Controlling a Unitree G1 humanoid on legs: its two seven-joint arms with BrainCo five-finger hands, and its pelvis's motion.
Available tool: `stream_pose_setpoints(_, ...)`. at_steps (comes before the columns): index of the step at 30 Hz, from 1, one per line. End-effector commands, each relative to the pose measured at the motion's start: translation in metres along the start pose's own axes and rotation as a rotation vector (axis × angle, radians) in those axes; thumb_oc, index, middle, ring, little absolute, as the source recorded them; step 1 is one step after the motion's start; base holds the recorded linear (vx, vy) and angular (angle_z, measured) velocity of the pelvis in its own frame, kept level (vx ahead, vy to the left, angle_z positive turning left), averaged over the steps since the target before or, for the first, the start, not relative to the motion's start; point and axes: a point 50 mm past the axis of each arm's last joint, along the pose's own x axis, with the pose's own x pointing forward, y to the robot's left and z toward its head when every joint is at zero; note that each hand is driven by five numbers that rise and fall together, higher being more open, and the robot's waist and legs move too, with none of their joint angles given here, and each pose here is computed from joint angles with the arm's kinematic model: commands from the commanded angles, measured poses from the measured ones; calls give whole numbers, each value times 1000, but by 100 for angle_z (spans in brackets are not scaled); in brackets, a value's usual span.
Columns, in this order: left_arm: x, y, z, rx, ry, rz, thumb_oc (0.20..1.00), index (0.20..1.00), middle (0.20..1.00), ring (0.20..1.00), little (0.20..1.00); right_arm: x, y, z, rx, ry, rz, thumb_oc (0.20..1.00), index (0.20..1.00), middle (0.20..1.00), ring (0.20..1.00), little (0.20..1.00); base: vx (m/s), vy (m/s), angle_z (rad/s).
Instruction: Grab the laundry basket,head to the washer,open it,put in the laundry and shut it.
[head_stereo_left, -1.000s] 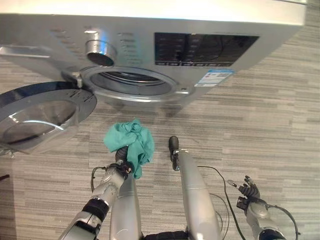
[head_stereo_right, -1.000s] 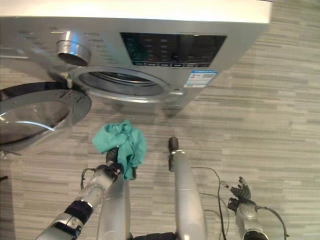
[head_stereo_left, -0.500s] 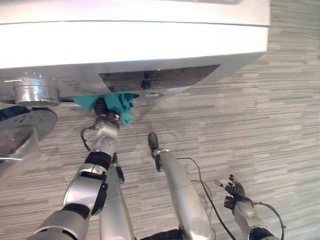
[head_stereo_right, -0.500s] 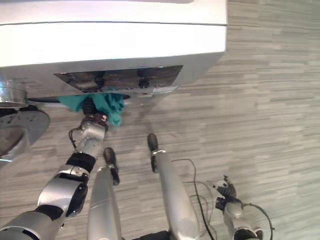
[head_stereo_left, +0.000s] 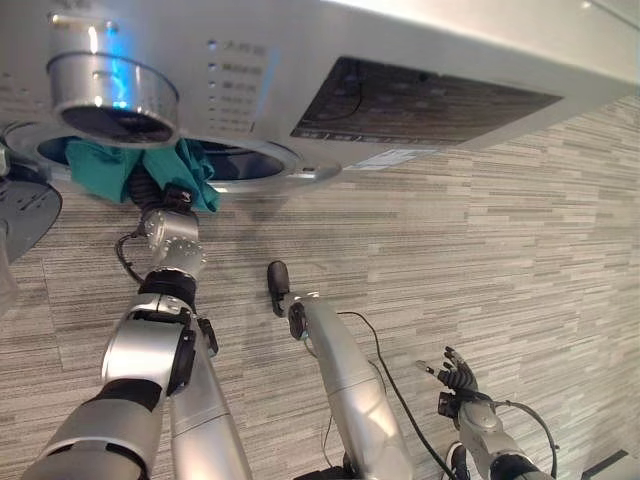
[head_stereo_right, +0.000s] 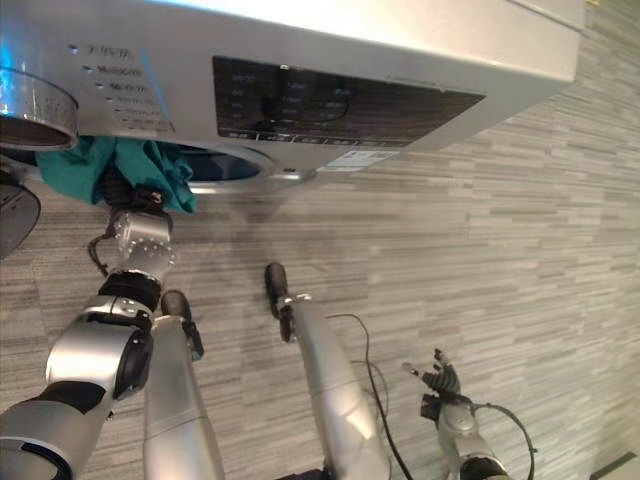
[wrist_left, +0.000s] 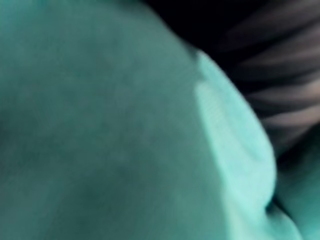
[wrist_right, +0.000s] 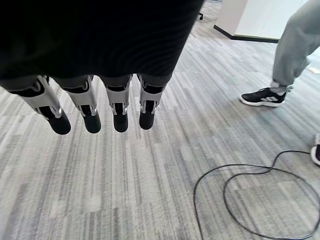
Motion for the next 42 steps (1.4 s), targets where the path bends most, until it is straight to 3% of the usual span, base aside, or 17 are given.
stream_pose_setpoints(1,6,-26,34,-70,-107,-19,200,200,200,200,200,-6,-12,-6,12,-8,-35,1000,1000,1000,1000,1000,9,12,-5)
stream_pose_setpoints(4,5,-64,61,-53,-180,-109,200,200,200,200,200,-6,-14,-3,-18,-25,-37,1000,1000,1000,1000,1000,8,2,-6)
stream_pose_setpoints(5,-6,-103,73,-67,-220,-208,200,200,200,200,200,-5,-15,1,-23,-34,-31,1000,1000,1000,1000,1000,6,-8,-8)
stream_pose_setpoints(6,-6,-104,73,-67,-220,-209,200,200,200,200,200,-5,-15,1,-22,-35,-31,1000,1000,1000,1000,1000,5,-7,-8)
stream_pose_setpoints(8,-29,-157,82,-57,-263,-388,200,200,200,200,200,-4,-18,2,-31,-32,-35,1000,1000,1000,1000,1000,4,-22,-3)
stream_pose_setpoints(9,-52,-190,77,-44,-268,-544,329,329,329,329,329,-5,-22,1,-42,-31,-29,1000,1000,1000,1000,1000,4,-37,1)
stream_pose_setpoints(10,-52,-190,74,17,-273,-545,1000,1000,1000,1000,1000,-5,-23,4,-46,-40,-27,1000,1000,1000,1000,1000,8,-42,3)
stream_pose_setpoints(13,-24,-167,81,307,-270,-375,1000,1000,1000,1000,1000,-2,-18,9,-59,-51,1,1000,1000,1000,1000,1000,1,-2,3)
stream_pose_setpoints(17,-12,-147,83,462,-271,-323,1000,1000,1000,1000,1000,-3,-19,12,-73,-68,14,1000,1000,1000,1000,1000,-3,11,0)
stream_pose_setpoints(20,9,-93,66,720,-175,-210,1000,1000,1000,1000,1000,-5,-27,14,-77,-89,8,1000,1000,1000,1000,1000,-13,-2,0)
stream_pose_setpoints(22,12,-75,55,777,-134,-194,1000,1000,1000,1000,1000,-6,-27,14,-88,-93,18,1000,1000,1000,1000,1000,-16,-9,1)
stream_pose_setpoints(25,13,-52,37,844,-81,-169,1000,1000,1000,1000,1000,-6,-27,14,-133,-96,31,1000,1000,1000,1000,1000,-40,-21,4)
stream_pose_setpoints(31,-2,-60,1,756,-54,-301,1000,1000,1000,1000,1000,-2,-23,34,-189,-181,26,1000,1000,1000,1000,1000,-57,0,9)
stream_pose_setpoints(35,-10,-35,-24,803,-21,-312,1000,1000,1000,1000,1000,0,-17,44,-244,-228,32,1000,1000,1000,1000,1000,-86,42,26)
stream_pose_setpoints(37,-14,-1,-38,852,29,-270,1000,1000,1000,1000,1000,1,-18,41,-275,-218,19,1000,1000,1000,1000,1000,-73,28,21)
stream_pose_setpoints(38,-14,-1,-39,852,29,-269,1000,1000,1000,1000,1000,1,-18,41,-276,-218,19,1000,1000,1000,1000,1000,-70,0,21)
stream_pose_setpoints(42,-40,68,-74,914,157,-246,1000,1000,1000,1000,1000,2,-32,27,-278,-141,-52,1000,1000,1000,1000,1000,-32,19,22)
